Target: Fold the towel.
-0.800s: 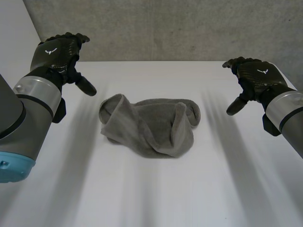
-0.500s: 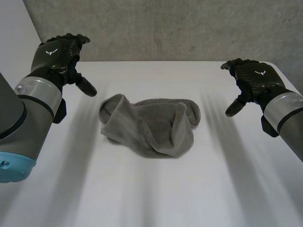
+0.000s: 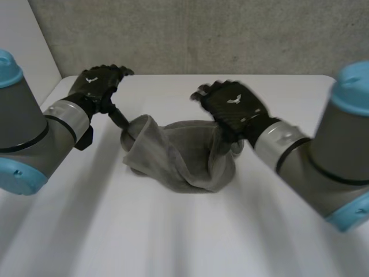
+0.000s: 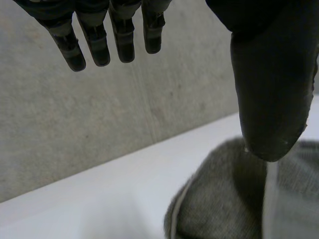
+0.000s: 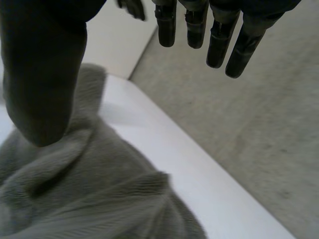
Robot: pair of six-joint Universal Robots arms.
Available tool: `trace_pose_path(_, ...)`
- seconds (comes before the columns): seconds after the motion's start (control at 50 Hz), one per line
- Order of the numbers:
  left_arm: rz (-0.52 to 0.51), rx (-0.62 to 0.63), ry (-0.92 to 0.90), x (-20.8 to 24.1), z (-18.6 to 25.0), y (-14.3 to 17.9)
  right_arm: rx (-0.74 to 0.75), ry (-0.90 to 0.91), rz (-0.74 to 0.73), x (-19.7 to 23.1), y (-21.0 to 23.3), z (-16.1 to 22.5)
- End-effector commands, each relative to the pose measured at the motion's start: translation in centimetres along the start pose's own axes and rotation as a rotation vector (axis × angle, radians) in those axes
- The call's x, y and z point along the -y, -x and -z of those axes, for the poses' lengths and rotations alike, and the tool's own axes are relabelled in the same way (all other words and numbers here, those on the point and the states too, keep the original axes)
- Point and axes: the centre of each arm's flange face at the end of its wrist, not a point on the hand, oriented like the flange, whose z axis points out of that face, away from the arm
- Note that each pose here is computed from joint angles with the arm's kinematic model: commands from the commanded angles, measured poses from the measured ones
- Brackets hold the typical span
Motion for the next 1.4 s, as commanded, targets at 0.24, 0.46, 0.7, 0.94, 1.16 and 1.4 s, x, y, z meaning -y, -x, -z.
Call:
trace_pose_path(0.24, -0.185, -0.04, 0.116, -6.8, -5.2, 1.3, -0.038, 0.249, 0.322, -9.5, 3.8, -4.6)
trace_pose_path(0.46, -0.154, -0.168, 0.154, -9.3, -5.8, -0.3, -0.037, 0.26, 0.327, -10.7, 4.1, -5.0)
trace_pose_path(0.7, -0.01, -0.152, -0.036, 1.7, -1.0, -3.2, -0.232, 0.117, 0.313, -4.8, -3.9, -5.5)
trace_pose_path(0.94, -0.003, -0.293, -0.02, 1.9, 4.8, -10.8, -0.276, 0.127, 0.295, -9.2, -13.5, -7.4)
trace_pose_path(1.16, -0.042, -0.335, 0.231, -7.9, 4.7, -15.1, -0.223, 0.272, 0.2, -13.0, -11.6, -6.3)
trace_pose_path(1.4, -0.03, -0.278, 0.219, -6.7, 4.7, -12.9, -0.278, 0.217, -0.129, -5.5, -8.3, -0.4)
